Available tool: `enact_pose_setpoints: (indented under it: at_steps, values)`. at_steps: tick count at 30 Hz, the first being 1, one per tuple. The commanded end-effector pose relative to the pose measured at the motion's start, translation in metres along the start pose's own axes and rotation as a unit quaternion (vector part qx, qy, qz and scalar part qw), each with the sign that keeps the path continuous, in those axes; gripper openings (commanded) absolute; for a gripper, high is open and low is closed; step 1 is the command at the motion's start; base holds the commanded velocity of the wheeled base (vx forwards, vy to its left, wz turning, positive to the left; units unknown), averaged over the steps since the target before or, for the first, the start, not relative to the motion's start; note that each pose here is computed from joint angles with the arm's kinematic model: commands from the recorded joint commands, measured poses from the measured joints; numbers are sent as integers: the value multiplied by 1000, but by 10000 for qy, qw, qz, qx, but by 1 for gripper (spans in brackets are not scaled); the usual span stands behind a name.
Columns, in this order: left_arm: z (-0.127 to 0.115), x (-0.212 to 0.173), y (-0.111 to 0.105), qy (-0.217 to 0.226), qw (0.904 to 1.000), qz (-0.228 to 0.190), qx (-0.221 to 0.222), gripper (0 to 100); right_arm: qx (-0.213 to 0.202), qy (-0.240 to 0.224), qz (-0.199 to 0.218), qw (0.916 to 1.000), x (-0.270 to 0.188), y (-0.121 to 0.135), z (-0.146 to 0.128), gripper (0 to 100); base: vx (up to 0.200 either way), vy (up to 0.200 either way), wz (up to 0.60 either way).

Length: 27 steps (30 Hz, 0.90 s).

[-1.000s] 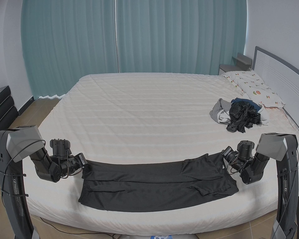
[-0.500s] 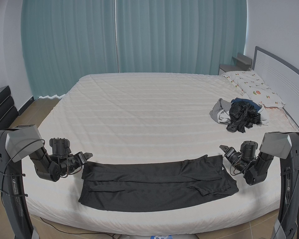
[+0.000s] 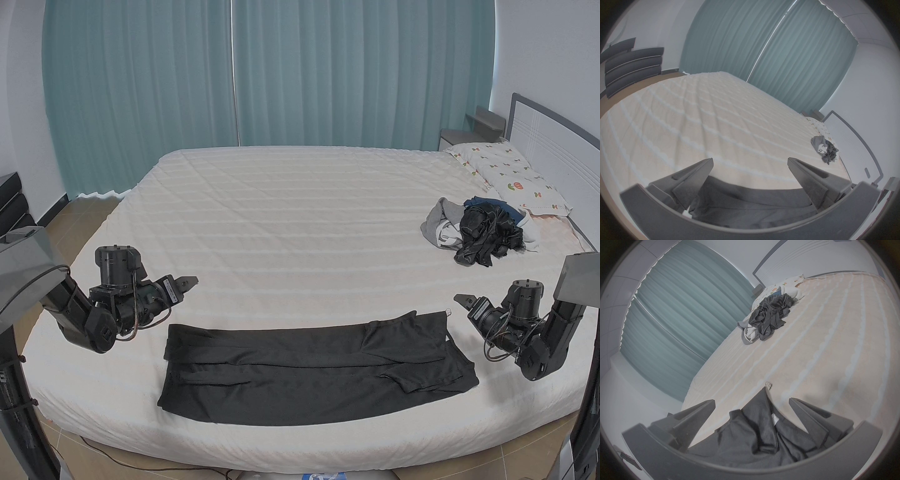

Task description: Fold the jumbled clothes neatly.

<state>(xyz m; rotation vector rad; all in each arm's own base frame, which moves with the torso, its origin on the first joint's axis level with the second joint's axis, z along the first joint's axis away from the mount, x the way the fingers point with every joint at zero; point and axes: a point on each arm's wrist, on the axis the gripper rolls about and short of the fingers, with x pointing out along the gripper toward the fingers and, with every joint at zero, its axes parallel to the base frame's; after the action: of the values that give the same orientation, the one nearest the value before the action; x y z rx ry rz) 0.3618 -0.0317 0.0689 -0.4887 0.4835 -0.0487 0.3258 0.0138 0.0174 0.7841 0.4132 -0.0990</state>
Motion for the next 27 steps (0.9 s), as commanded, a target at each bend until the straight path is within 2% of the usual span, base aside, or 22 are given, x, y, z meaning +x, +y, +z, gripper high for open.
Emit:
enact_pose_setpoints:
  at_steps: [1, 7, 12, 17, 20, 22, 25, 27]
  values:
    - [25, -13, -31, -348, 9988, -327, 110, 100, -63, 90, 98, 9999, -18, 11, -7, 100, 0, 0, 0]
    - [58, -32, -51, -211, 9995, -244, 53, 100, -91, 256, 106, 9996, -25, 12, -17, 100, 0, 0, 0]
    - [59, -61, -50, 59, 10000, -53, 1, 100, -64, 298, 71, 9995, -25, 11, -19, 100, 0, 0, 0]
    - [12, -105, -22, 786, 9964, 315, -84, 100, 194, 357, 32, 9992, -29, 9, -21, 100, 0, 0, 0]
    - [-16, -114, -10, 1193, 9918, 447, -127, 100, 222, 502, 4, 9985, -30, 8, -28, 100, 0, 0, 0]
    - [-21, -115, -7, 1270, 9908, 448, -145, 100, 212, 543, -11, 9983, -31, 8, -30, 100, 0, 0, 0]
    - [-36, -111, 1, 1382, 9882, 466, -469, 100, 272, 741, -89, 9968, -38, 6, -39, 100, -200, 0, 0]
    - [-46, -108, 6, 1524, 9854, 497, -574, 100, 353, 775, -107, 9963, -40, 6, -41, 100, -200, 200, 0]
